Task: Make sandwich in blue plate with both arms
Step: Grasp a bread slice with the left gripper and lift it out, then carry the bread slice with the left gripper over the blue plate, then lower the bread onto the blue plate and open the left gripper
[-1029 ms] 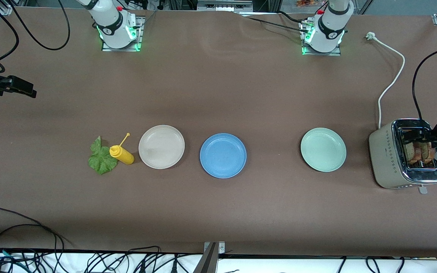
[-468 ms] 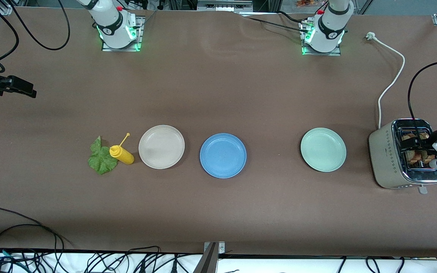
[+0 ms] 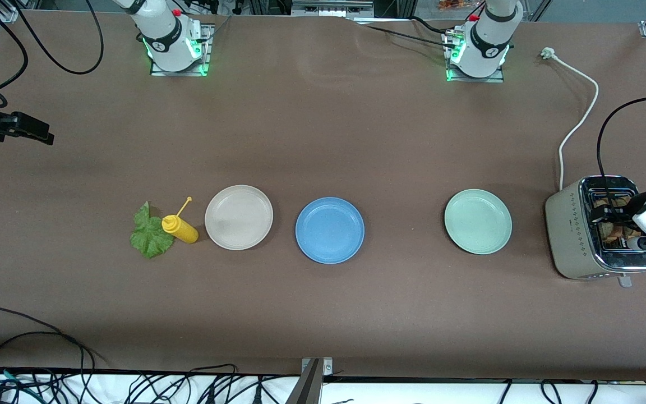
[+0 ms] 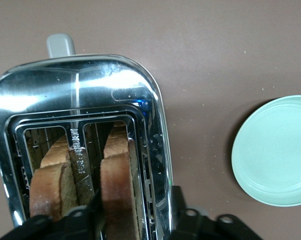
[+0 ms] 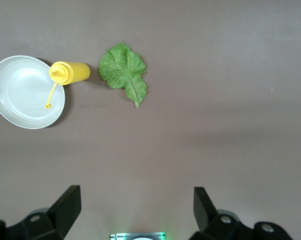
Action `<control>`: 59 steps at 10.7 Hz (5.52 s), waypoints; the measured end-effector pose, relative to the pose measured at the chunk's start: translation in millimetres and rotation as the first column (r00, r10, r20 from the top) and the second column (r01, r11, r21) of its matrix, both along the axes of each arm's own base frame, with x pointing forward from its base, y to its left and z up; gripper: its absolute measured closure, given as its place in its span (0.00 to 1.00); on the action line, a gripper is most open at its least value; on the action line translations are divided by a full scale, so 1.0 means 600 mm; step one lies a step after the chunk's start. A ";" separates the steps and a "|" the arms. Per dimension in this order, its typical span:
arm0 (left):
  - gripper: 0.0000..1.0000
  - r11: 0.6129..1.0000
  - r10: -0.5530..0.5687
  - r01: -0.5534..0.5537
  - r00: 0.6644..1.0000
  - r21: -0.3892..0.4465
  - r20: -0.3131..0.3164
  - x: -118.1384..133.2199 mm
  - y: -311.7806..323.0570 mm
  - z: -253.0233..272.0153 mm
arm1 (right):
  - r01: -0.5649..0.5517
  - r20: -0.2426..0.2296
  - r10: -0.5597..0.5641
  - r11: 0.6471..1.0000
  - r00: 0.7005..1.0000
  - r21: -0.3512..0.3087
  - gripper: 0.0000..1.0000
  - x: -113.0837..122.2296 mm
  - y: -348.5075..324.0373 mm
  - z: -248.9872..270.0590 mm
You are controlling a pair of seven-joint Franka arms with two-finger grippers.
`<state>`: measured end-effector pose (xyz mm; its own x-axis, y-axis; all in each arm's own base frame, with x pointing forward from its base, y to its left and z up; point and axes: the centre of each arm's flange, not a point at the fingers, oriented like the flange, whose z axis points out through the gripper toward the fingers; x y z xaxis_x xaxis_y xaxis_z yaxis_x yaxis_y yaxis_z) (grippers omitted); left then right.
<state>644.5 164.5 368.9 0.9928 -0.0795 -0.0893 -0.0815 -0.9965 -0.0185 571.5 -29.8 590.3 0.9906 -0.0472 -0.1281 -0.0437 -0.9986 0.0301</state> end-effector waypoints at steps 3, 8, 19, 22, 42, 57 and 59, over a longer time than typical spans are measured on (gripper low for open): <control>0.80 1.000 0.009 -0.009 1.000 0.004 0.005 -0.001 0.012 0.007 | 0.000 0.000 0.000 1.000 1.000 0.000 0.00 0.000 0.000 0.000; 0.90 1.000 0.015 -0.015 1.000 -0.001 -0.017 -0.006 0.015 0.025 | 0.000 0.000 0.000 1.000 1.000 0.000 0.00 0.000 0.000 0.000; 0.90 0.998 -0.062 0.064 0.994 0.020 -0.089 -0.022 -0.064 0.256 | 0.000 0.000 0.000 1.000 1.000 0.000 0.00 0.000 0.000 0.000; 0.90 0.982 -0.190 0.190 0.981 -0.005 -0.049 -0.024 -0.186 0.307 | 0.001 0.000 -0.001 1.000 1.000 0.000 0.00 0.000 -0.001 0.000; 0.90 0.609 -0.052 0.094 0.996 -0.788 0.079 0.053 -0.828 -0.125 | 0.002 0.001 -0.002 1.000 1.000 -0.001 0.00 0.000 -0.002 0.001; 0.85 0.601 -0.025 -0.010 0.999 -0.799 -0.031 -0.023 -0.863 -0.316 | 0.002 0.001 -0.002 1.000 1.000 -0.001 0.00 0.000 -0.002 0.001; 0.68 0.601 -0.020 -0.011 0.999 -0.799 -0.028 -0.019 -0.857 -0.316 | 0.002 0.001 -0.002 1.000 1.000 -0.001 0.00 0.000 -0.002 0.001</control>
<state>632.9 -349.6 179.4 0.9902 -0.1386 -0.0182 -0.0712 -0.6122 0.7875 571.5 -30.9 590.9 0.9907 -0.0491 -0.1269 -0.0456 -0.9985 0.0307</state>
